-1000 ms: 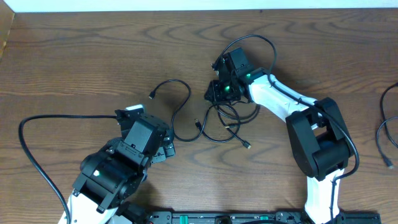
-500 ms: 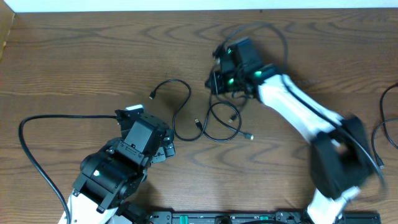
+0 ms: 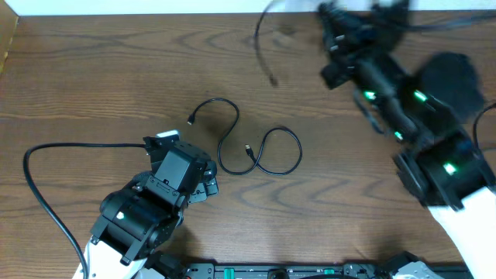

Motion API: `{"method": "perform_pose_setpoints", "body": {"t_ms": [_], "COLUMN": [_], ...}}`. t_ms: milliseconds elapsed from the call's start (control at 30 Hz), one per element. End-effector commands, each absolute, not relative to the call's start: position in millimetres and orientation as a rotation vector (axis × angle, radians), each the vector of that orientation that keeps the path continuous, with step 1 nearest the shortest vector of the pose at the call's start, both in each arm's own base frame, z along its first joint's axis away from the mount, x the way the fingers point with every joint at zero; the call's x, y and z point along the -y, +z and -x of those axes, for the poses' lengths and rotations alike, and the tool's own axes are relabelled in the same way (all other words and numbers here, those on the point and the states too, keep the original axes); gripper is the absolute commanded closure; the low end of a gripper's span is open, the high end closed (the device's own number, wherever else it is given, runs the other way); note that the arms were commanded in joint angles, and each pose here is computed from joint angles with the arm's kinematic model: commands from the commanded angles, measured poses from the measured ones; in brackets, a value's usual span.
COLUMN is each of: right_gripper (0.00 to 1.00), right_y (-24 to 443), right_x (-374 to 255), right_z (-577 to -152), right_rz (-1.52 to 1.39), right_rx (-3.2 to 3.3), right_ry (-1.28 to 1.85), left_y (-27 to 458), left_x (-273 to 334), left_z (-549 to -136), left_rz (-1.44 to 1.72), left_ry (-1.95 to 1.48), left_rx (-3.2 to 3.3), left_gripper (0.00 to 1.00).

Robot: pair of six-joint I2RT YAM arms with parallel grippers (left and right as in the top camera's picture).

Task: Untangle cables
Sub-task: 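Pull the grasped thin cable up and right to the table's right edge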

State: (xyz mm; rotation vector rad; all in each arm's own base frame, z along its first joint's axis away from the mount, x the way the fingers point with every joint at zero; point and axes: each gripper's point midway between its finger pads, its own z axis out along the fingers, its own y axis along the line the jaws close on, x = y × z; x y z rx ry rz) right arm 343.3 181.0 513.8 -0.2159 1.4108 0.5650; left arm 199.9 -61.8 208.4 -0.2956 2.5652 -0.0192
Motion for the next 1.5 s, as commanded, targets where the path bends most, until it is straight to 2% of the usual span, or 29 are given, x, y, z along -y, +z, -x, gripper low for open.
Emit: {"method": "perform_pose_setpoints", "body": {"t_ms": [0, 167, 400, 833, 1100, 1467], "right_gripper": [0.99, 0.99, 0.99, 0.99, 0.99, 0.99], "right_y": [530.7, 543.0, 509.9, 383.7, 311.2, 225.1], "right_x": [-132.6, -85.6, -15.9, 72.3, 113.0, 150.6], "right_z": [-354.0, -364.4, -403.6, -461.3, -467.4, -453.4], "right_rz": [0.059, -0.048, -0.177, -0.311, -0.389, -0.471], "right_rx": [-1.351, -1.293, -1.378, -1.738, -1.946, -2.218], "right_ry": [0.307, 0.1, -0.113, -0.342, -0.427, -0.498], "left_y": [218.0, 218.0, 218.0, 218.0, 218.0, 218.0], "left_x": [58.0, 58.0, 58.0, 58.0, 58.0, 58.0], "left_z": [-203.8, -203.8, -203.8, -203.7, -203.8, -203.7], "left_rz": [0.315, 0.315, 0.315, 0.315, 0.315, 0.315], "left_ry": [-0.009, -0.009, -0.009, -0.01, -0.009, -0.01], "left_rx": [-2.531, -2.531, -2.531, -2.531, -2.531, -2.531], "left_gripper": [0.03, 0.03, 0.03, 0.03, 0.03, 0.03]}}
